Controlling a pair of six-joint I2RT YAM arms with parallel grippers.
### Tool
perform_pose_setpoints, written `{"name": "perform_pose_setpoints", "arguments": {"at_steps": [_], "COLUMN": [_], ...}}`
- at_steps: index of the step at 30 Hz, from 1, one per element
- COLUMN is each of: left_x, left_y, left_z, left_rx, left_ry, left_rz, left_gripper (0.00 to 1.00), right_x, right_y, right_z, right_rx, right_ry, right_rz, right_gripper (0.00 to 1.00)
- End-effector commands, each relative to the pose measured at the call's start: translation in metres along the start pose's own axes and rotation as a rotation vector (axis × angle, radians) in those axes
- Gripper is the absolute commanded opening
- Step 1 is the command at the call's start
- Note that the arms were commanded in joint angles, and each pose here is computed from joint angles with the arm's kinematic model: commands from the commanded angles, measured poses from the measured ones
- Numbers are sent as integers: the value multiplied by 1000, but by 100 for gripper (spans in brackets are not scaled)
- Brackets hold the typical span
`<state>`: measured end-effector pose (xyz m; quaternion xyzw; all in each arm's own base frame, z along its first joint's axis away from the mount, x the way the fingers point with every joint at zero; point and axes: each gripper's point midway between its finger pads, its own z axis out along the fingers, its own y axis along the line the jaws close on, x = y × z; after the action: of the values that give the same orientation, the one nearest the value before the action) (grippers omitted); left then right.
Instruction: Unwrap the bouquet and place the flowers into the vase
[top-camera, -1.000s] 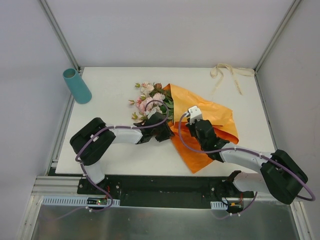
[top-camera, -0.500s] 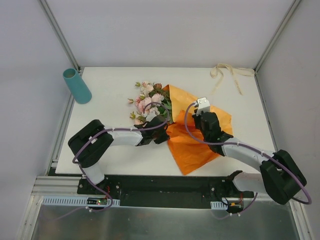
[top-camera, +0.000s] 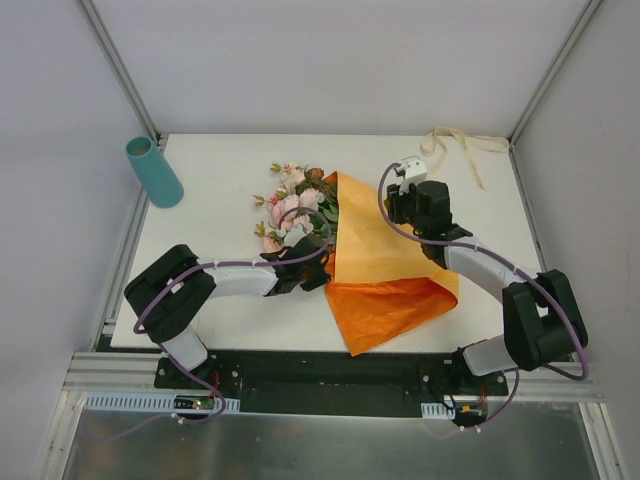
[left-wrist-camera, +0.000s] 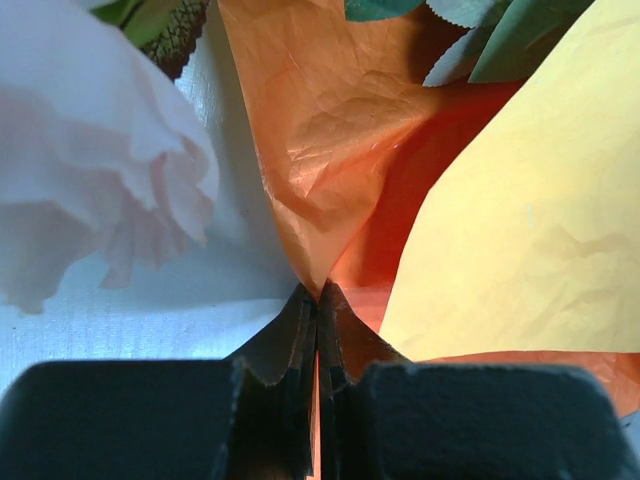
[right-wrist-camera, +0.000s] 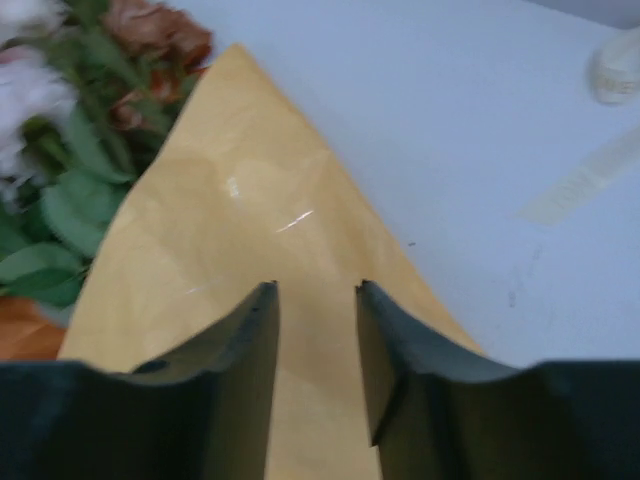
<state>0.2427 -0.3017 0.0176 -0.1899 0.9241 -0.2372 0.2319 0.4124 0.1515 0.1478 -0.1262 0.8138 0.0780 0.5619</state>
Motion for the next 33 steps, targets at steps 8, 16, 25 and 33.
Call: {"name": "perform_pose_setpoints", "arguments": {"at_steps": [8, 16, 25, 33], "left_x": [8, 9, 12, 13], "left_y": [26, 19, 20, 25], "left_z": [-5, -6, -5, -6], "left_rx": [-72, -47, -39, -48], "left_ry": [15, 24, 30, 26], "left_rz": [42, 31, 16, 5], "left_gripper": [0, 0, 0, 0], "right_x": [66, 119, 141, 111], "right_y": [111, 120, 100, 76], "right_z": [-93, -122, -105, -51], "right_rx": [-590, -621, -464, -156], "right_ry": [-64, 79, 160, 71], "right_rz": [-578, -759, -930, -1022], "right_gripper": [73, 83, 80, 49]}}
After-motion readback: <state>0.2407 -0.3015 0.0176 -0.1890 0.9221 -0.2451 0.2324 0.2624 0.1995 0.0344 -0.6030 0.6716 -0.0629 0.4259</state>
